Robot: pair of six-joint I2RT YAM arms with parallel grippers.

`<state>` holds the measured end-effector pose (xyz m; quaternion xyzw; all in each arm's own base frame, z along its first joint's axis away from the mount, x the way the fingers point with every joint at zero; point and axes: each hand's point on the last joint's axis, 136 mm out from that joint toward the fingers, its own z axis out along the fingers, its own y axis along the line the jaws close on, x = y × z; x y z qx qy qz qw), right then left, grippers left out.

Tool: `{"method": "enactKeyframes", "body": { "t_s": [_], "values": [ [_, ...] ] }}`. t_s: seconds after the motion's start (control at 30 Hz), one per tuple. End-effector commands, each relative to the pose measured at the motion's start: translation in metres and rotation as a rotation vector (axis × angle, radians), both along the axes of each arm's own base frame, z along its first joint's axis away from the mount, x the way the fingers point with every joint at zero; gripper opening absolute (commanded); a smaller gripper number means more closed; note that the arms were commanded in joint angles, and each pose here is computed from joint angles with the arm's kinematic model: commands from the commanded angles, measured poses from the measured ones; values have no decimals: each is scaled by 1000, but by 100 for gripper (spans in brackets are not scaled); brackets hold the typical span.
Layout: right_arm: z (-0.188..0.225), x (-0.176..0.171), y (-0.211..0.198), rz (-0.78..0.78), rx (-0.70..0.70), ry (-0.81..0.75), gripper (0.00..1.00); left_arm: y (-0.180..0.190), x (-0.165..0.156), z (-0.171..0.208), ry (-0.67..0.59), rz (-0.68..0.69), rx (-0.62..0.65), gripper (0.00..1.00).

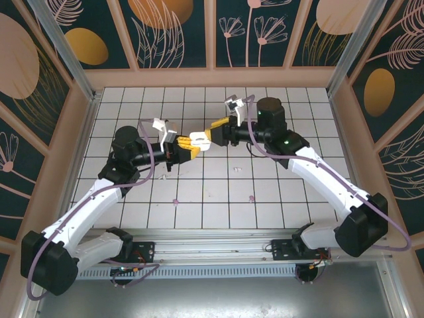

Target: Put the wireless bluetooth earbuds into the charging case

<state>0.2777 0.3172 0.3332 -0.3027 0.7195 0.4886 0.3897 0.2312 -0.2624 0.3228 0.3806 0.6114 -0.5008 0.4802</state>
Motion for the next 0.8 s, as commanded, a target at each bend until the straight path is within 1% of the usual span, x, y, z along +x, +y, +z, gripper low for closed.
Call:
{"method": "enactKeyframes", "body": {
  "t_s": [0.0, 0.1, 0.2, 0.43, 0.57, 0.73, 0.77],
  "values": [
    [-17, 20, -7, -95, -54, 59, 53, -4, -20, 23, -95, -92, -36, 0],
    [-10, 13, -5, -61, -35, 64, 55, -4, -13, 17, -69, -70, -23, 0],
    [-3, 9, -9, -66, -35, 64, 56, -4, -5, 12, -49, -29, -5, 0],
    [-4, 13, -30, -192, -98, 91, 57, 5, 15, -3, 8, 71, 30, 0],
    [-11, 15, -41, -244, -137, 117, 57, 9, 19, -8, 21, 106, 35, 0],
    [-21, 16, -48, -262, -181, 142, 58, 14, 21, -12, 30, 134, 39, 0],
    [-25, 24, -57, -296, -191, 155, 58, 15, 21, -13, 33, 139, 41, 0]
  ]
}}
